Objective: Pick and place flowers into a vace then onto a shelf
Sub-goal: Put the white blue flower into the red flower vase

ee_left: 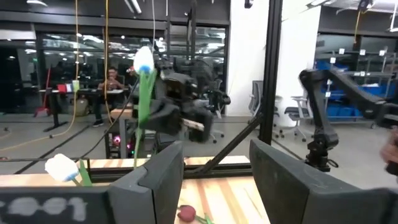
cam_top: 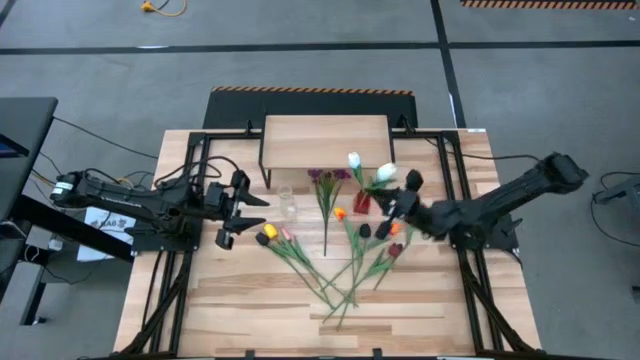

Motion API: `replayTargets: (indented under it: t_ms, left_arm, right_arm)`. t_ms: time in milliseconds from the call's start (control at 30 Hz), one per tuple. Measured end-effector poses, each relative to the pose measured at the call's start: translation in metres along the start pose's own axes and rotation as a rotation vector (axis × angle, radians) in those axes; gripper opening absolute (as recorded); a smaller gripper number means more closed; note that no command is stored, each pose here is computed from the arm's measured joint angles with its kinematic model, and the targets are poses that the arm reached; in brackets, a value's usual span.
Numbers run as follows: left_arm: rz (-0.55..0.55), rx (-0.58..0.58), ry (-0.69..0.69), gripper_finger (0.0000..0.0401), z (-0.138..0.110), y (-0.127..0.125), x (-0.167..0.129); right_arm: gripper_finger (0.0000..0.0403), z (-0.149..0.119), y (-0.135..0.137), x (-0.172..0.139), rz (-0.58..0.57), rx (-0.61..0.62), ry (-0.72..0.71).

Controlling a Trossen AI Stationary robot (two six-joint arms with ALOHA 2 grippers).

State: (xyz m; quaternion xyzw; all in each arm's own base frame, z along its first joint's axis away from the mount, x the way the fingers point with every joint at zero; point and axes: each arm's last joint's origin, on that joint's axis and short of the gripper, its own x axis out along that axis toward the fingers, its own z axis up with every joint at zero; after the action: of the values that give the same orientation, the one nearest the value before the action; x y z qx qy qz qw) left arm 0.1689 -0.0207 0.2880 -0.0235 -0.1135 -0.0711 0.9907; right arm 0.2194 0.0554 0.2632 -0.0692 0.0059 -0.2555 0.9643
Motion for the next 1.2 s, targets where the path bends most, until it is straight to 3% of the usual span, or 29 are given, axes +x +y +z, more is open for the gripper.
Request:
replayTargets:
  t_ms: [100, 267, 700, 967, 1200]
  left_arm:
    - [-0.021, -0.001, 0.015, 0.0174, -0.001, -0.001, -0.002]
    - [-0.048, 0.005, 0.037, 0.0174, -0.003, -0.001, -0.002]
    - [-0.044, 0.021, 0.061, 0.0174, -0.005, -0.001, -0.002]
    - [-0.043, 0.021, 0.061, 0.0174, -0.005, -0.001, -0.002]
    - [-0.043, 0.021, 0.061, 0.0174, -0.005, -0.001, -0.002]
  right_arm:
    - [0.0, -0.001, -0.027, -0.003, 0.084, 0.058, -0.012]
    - [0.0, -0.017, -0.047, 0.004, 0.043, 0.071, 0.043]
    - [0.0003, -0.043, -0.047, 0.031, -0.041, 0.063, 0.136]
    - [0.0072, -0.043, -0.046, 0.026, -0.025, 0.094, 0.161]
    - [0.0146, -0.054, -0.047, 0.018, -0.009, 0.15, 0.298]
